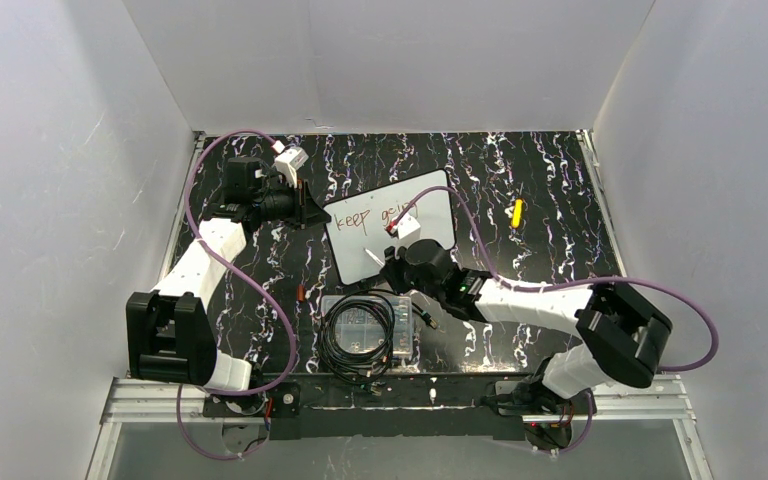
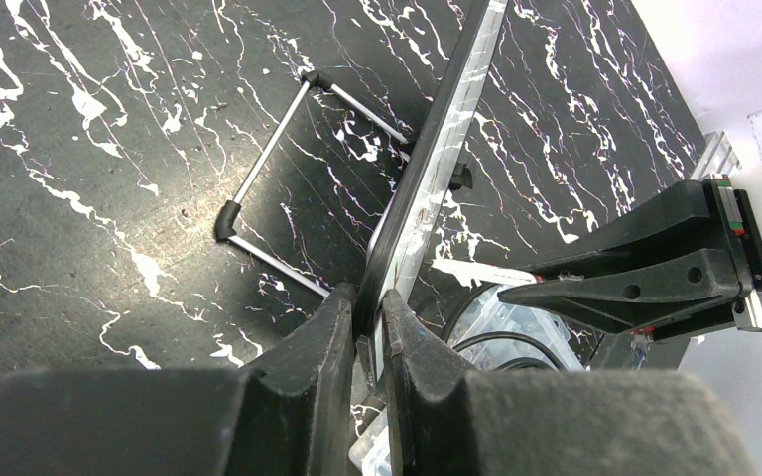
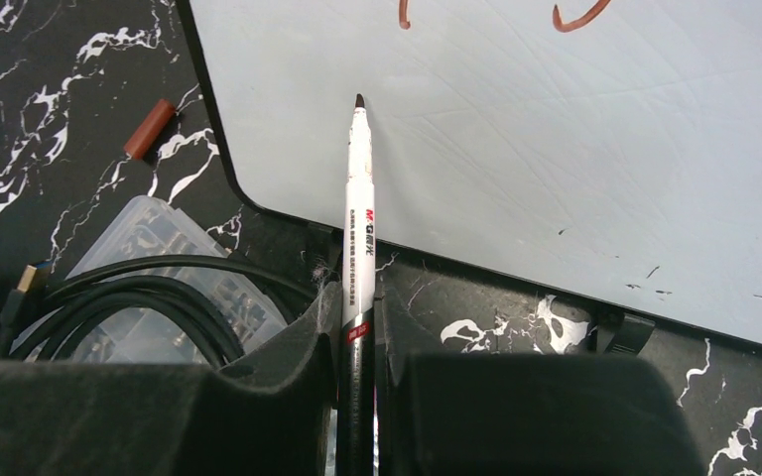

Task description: Write a sentence on the whiteboard

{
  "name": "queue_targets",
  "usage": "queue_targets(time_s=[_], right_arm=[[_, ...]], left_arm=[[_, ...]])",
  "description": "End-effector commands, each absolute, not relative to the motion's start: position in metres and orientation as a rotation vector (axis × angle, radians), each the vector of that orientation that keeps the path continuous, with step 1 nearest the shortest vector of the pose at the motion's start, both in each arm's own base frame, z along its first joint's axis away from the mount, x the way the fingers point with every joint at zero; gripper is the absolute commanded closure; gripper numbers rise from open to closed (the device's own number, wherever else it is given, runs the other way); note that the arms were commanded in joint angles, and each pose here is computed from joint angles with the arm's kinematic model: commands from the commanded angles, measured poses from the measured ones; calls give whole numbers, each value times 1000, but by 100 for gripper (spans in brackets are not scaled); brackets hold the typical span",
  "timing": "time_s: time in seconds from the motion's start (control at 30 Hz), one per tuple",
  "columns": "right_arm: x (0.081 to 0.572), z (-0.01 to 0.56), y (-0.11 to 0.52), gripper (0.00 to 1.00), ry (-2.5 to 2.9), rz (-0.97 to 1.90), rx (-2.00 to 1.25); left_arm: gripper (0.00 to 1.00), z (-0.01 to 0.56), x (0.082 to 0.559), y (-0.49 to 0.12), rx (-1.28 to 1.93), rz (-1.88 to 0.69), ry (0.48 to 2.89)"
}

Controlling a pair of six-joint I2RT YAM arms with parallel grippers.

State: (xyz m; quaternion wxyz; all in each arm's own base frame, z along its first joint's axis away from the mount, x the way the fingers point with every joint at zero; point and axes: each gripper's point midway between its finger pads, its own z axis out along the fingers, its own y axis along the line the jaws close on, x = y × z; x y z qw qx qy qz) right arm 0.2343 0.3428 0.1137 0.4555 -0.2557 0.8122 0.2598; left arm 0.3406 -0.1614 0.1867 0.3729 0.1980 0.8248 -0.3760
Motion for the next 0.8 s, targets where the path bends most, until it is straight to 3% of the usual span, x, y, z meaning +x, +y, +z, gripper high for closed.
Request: queue_targets(time_s=[0.0, 0.77], right_arm=[[248, 135, 354, 99, 1950, 641, -577], [240, 106, 356, 99, 2019, 588, -635]], left_arm=[[100, 212, 347, -159, 533, -931, 2035], [100, 213, 348, -159, 532, -931, 2034]])
